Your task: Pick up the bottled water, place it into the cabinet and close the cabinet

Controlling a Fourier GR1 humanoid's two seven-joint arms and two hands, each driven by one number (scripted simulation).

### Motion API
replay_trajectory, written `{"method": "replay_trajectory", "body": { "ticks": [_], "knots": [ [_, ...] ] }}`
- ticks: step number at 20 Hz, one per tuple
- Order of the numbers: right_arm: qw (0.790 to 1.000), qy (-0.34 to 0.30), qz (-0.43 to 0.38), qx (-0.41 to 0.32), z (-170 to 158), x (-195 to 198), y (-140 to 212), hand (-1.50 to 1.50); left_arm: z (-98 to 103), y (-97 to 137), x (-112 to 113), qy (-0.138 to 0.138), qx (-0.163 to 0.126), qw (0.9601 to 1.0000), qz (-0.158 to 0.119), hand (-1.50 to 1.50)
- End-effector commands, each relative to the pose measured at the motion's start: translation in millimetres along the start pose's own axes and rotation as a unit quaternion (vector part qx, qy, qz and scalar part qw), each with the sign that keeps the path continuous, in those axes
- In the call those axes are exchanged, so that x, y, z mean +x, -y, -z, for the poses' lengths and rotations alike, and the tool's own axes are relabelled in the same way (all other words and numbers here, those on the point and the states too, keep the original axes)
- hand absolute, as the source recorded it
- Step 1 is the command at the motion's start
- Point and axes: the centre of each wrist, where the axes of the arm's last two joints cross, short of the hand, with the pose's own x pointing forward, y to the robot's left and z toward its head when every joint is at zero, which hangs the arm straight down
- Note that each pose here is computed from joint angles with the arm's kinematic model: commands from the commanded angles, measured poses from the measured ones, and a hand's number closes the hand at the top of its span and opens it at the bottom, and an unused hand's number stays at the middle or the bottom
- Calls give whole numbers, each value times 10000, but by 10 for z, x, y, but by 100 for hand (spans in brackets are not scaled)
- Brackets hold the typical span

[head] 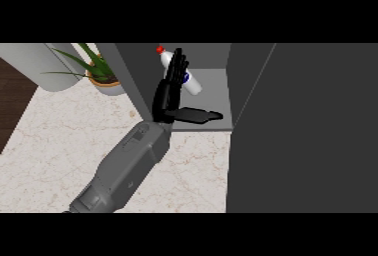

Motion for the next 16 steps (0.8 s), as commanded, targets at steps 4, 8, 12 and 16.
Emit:
{"method": "replay_trajectory", "body": {
  "ticks": [4,8,12,16],
  "knots": [
    [9997,103,-211,-48,-15,227,-88,-150,-575,211,64,169,-482,9969,-594,-150],
    [9993,89,-338,157,8,172,-62,-150,-769,118,222,135,-642,9948,-777,-150],
    [9958,-7,-481,775,24,385,-88,-150,-1121,112,287,8,-685,9935,-906,150],
    [9837,-343,-688,1629,-10,223,17,150,-1216,-165,476,-223,-645,9935,-909,150]
  ]
}}
